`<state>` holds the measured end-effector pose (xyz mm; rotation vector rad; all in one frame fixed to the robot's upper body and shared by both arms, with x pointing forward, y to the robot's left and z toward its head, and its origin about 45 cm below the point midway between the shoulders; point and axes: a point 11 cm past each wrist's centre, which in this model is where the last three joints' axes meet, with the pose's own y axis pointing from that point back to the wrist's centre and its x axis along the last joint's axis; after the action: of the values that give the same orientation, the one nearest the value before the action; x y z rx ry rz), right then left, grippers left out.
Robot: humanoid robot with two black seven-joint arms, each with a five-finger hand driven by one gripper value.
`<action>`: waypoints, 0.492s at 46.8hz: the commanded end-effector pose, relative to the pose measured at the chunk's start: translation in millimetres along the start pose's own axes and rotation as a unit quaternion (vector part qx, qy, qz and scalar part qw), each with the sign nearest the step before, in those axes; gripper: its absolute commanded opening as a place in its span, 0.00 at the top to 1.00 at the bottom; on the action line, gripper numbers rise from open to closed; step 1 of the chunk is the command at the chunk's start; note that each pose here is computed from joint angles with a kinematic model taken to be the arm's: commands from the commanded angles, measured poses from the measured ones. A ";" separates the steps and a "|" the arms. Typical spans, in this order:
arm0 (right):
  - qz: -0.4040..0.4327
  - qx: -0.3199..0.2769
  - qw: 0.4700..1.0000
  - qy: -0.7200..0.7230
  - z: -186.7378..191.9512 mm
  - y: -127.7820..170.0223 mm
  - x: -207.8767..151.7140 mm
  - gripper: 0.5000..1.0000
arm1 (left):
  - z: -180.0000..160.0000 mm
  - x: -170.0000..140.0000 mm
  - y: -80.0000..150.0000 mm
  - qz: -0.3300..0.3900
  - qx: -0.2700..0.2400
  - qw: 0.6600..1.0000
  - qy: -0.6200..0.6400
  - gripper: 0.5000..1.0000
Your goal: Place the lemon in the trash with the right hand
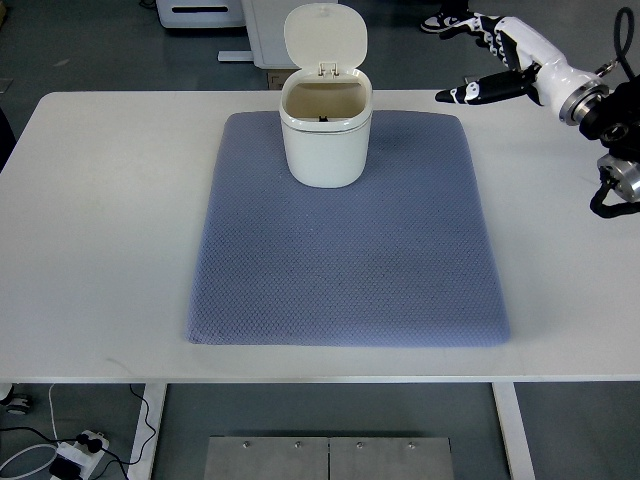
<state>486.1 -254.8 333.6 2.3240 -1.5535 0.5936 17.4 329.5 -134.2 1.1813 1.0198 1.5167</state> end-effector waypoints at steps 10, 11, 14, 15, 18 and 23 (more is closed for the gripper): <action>0.097 -0.018 0.992 -0.077 40.1 7.8 32.3 0.00 | 0.0 0.0 0.0 0.000 0.000 1.000 -0.001 0.00; 0.102 -0.020 0.991 -0.085 44.1 8.8 32.5 0.00 | 0.1 0.0 0.0 0.000 0.000 1.000 0.000 0.00; 0.115 -0.025 0.988 -0.100 53.4 9.9 31.6 0.00 | 0.1 0.0 0.0 0.000 0.000 1.000 0.000 0.00; 0.117 -0.026 0.987 -0.103 55.2 9.4 30.7 0.00 | 0.1 0.0 0.0 0.000 0.000 1.000 0.000 0.00; 0.122 -0.028 0.986 -0.113 59.6 6.2 26.0 0.00 | 0.1 0.0 0.0 0.000 0.000 1.000 0.000 0.00; 0.136 -0.035 0.979 -0.146 69.9 4.5 18.9 0.00 | 0.1 0.0 0.0 0.000 0.000 1.000 0.000 0.00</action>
<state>500.9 -302.1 289.7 2.2452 -1.9740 0.3083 17.4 329.5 -134.2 1.1811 1.0196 1.5168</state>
